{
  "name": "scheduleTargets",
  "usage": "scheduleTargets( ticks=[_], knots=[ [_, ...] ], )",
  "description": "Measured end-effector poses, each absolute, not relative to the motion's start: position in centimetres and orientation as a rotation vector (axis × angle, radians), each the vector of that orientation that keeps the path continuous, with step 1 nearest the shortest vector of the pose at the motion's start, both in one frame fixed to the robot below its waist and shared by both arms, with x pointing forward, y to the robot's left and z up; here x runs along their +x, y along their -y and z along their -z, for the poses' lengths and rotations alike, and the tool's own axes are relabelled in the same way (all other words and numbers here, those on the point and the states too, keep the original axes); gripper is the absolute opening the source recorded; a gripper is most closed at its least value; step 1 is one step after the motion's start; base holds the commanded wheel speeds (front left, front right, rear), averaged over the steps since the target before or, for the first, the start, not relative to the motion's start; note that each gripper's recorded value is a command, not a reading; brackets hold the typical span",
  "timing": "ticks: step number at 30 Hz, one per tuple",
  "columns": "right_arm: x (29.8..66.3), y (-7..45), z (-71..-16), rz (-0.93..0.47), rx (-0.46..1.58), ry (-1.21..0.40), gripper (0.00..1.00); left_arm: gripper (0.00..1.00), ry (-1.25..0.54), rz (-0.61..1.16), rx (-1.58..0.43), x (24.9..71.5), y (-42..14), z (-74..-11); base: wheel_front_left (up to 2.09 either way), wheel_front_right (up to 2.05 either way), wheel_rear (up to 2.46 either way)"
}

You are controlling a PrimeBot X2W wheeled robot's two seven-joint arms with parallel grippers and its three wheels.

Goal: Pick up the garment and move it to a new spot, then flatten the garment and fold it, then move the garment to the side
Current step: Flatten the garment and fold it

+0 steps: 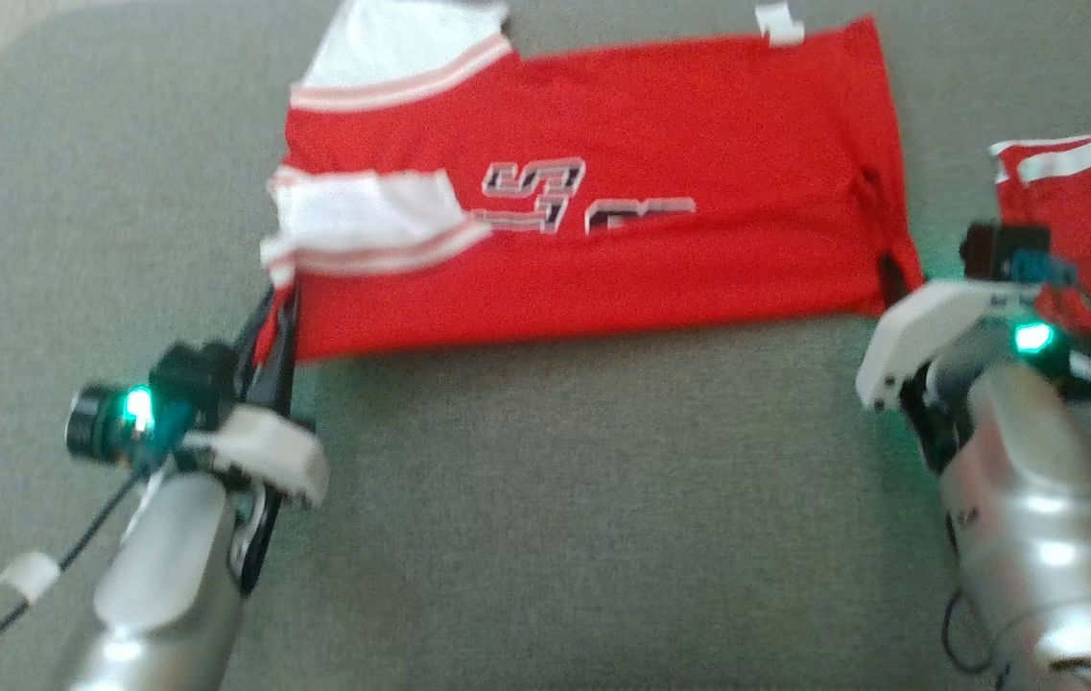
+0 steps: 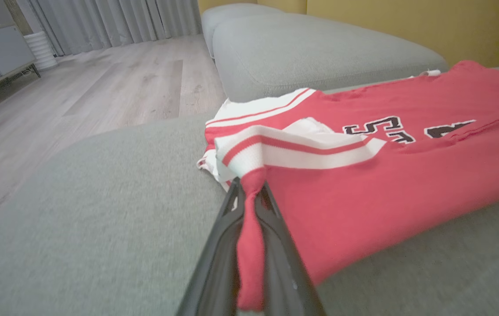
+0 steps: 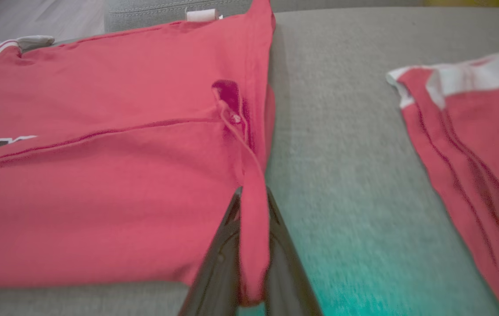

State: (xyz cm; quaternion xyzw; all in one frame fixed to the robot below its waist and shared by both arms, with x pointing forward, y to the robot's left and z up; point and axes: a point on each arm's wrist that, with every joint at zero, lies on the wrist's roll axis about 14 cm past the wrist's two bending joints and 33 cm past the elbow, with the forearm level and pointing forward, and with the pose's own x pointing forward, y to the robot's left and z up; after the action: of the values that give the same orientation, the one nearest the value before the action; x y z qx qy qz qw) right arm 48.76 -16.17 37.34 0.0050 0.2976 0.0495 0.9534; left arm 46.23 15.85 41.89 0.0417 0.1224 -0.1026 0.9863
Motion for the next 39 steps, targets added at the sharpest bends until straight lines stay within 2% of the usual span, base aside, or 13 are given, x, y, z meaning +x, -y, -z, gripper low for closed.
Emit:
scheduleTargets(
  ticks=[8,19,20,21,22,23,24,32,39],
  knots=[
    [42.6,17.8,-37.5,-0.031,0.123,-0.607,0.00,0.00,-0.372,0.266,0.123,40.2,-15.7,-39.6,0.00,0.00,0.00],
    [37.3,19.8,-37.4,0.022,0.168,-0.648,0.00,0.00,-0.426,0.341,0.109,37.1,-13.7,-39.5,0.00,0.00,0.00],
    [37.2,19.8,-37.6,0.023,0.172,-0.636,0.06,0.00,-0.420,0.339,0.105,37.2,-13.7,-39.6,0.00,0.00,0.00],
    [37.3,19.9,-38.0,0.025,0.176,-0.620,0.89,0.00,-0.417,0.335,0.103,37.3,-13.7,-39.7,0.00,0.00,0.00],
    [37.5,19.9,-38.3,0.024,0.180,-0.603,1.00,0.38,-0.411,0.328,0.103,37.5,-13.7,-39.8,0.00,0.00,0.00],
    [37.7,19.8,-38.9,0.019,0.188,-0.578,1.00,0.86,-0.398,0.317,0.102,37.6,-13.8,-40.1,0.00,0.00,0.00],
    [38.1,19.8,-39.6,0.018,0.196,-0.541,1.00,1.00,-0.376,0.305,0.100,37.9,-13.9,-40.5,0.00,0.00,0.00],
    [41.0,17.2,-47.7,-0.072,0.208,-0.140,1.00,1.00,-0.094,0.243,-0.031,40.6,-13.2,-46.5,0.00,0.00,0.00],
    [40.3,16.5,-47.0,-0.078,0.242,-0.076,1.00,1.00,0.081,0.287,-0.039,43.0,-12.2,-51.6,0.00,0.00,0.00]
  ],
)
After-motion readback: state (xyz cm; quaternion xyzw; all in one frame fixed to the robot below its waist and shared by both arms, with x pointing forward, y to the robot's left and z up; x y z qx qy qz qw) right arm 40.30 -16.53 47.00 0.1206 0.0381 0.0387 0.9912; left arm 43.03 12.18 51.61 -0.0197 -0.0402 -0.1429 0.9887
